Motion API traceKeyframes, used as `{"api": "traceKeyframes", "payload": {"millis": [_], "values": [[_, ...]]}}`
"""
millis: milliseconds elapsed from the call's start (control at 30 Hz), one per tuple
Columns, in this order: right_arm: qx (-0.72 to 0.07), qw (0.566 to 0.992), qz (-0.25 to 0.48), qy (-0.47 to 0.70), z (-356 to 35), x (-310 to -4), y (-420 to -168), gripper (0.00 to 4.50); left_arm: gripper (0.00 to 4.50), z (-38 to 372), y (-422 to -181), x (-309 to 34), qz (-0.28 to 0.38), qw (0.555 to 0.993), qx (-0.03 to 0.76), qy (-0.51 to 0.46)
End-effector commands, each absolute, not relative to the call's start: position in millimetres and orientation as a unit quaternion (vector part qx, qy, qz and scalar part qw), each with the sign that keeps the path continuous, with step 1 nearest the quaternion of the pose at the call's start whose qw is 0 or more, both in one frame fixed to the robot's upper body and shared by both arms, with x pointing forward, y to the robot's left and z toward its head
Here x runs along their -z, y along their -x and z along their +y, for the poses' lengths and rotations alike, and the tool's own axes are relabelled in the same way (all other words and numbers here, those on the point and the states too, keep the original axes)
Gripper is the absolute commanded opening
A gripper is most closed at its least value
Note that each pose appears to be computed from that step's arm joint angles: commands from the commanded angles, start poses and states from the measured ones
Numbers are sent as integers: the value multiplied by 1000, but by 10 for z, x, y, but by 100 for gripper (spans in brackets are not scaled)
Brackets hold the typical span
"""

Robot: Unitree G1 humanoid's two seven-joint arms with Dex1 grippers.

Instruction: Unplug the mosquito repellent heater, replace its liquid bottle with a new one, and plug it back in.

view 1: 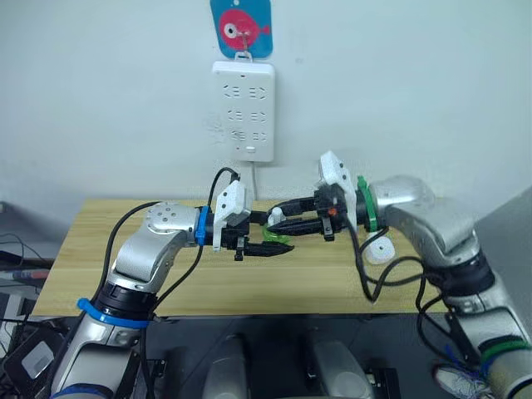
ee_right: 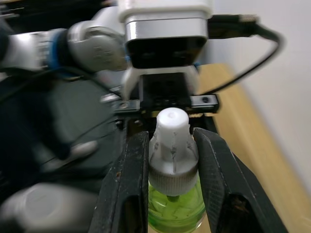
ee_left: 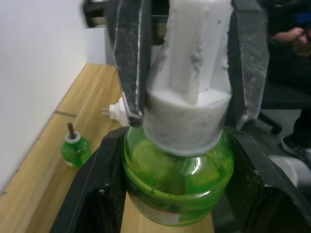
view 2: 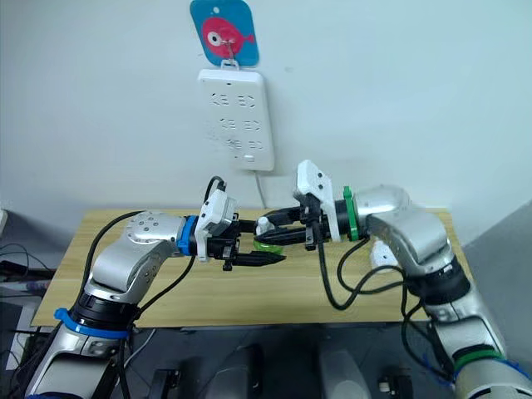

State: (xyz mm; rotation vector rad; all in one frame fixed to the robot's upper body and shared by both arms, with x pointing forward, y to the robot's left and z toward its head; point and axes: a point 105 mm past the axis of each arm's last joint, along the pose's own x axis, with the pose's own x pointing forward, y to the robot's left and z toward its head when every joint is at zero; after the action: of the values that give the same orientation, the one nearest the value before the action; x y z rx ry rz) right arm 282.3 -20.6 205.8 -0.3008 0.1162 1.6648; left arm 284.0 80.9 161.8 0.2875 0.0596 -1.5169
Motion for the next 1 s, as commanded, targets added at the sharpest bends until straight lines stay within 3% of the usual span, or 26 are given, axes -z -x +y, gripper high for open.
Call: {"api": "traceKeyframes", "payload": {"millis": [33,67,300,333,467,600,833,933,1000], "values": [[-777,608,51,153,-182,-2059,-2681,100,229,738,-2797,-1718,-4,710,689,-143],[-766,619,40,166,-192,-2064,-2719,100,229,732,-2800,-1723,-6,712,688,-141],[-660,727,-14,186,-500,-2212,-2901,347,229,799,-2933,-1677,-9,750,647,-134],[-635,748,-18,194,-578,-2210,-2898,352,229,802,-2966,-1666,-13,758,638,-134],[-530,831,-53,162,-638,-2208,-2822,352,229,758,-3058,-1648,-28,772,619,-141],[-450,880,-79,126,-544,-2164,-2701,352,229,709,-3136,-1632,-41,785,601,-145],[-406,904,-72,111,-374,-2027,-2754,352,229,575,-3172,-1646,-57,789,596,-136],[-418,900,-68,99,-326,-2006,-2746,296,229,552,-3162,-1654,-58,788,598,-134],[-426,897,-69,99,-309,-2004,-2745,226,229,547,-3151,-1658,-59,787,600,-132]]}}
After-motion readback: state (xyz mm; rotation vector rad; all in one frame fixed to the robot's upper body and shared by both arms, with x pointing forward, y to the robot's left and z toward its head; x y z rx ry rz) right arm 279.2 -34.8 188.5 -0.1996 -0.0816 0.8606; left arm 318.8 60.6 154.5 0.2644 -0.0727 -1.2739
